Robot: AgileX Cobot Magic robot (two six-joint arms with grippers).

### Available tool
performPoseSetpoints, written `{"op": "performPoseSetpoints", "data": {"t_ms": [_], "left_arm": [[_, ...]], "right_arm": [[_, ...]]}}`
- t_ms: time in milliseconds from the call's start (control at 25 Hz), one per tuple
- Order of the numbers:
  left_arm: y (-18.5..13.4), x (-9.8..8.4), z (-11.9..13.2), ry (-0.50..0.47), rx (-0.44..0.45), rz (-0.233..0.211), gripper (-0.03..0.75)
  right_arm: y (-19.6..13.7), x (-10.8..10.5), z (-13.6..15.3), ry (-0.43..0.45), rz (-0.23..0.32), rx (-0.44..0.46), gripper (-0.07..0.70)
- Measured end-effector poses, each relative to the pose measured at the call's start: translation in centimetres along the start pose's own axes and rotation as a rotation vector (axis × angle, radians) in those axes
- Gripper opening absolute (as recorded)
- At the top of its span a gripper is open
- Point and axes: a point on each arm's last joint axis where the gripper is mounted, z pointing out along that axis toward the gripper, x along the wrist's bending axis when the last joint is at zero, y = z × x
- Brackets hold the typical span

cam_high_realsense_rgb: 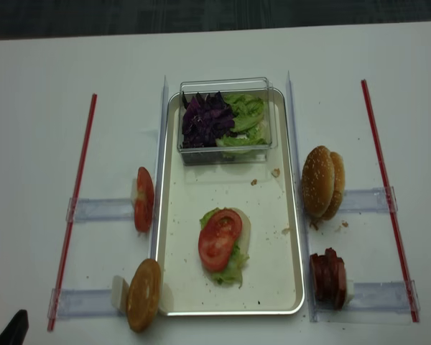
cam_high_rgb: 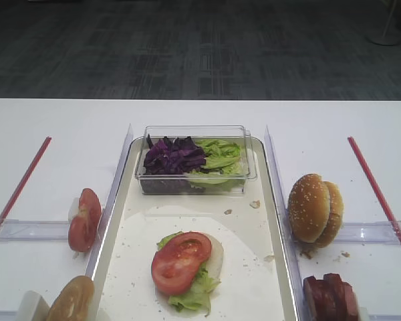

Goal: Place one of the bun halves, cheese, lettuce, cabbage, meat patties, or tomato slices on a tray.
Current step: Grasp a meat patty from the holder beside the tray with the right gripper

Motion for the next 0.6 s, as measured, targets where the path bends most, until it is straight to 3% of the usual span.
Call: {"op": "performPoseSetpoints", "data": {"t_ms": [240, 600], "left_arm": [[0.0, 0.0, 0.0, 0.0, 0.0, 0.0, 0.493], [0.0, 0.0, 0.0, 0.0, 0.0, 0.0, 0.493]], "right_arm": [[2.2, -0.3, 3.1, -0.005, 0.023, 0.152, 0.498], [4.2, -0.6, 6.8, -0.008, 0.049, 0.248, 0.498]]}}
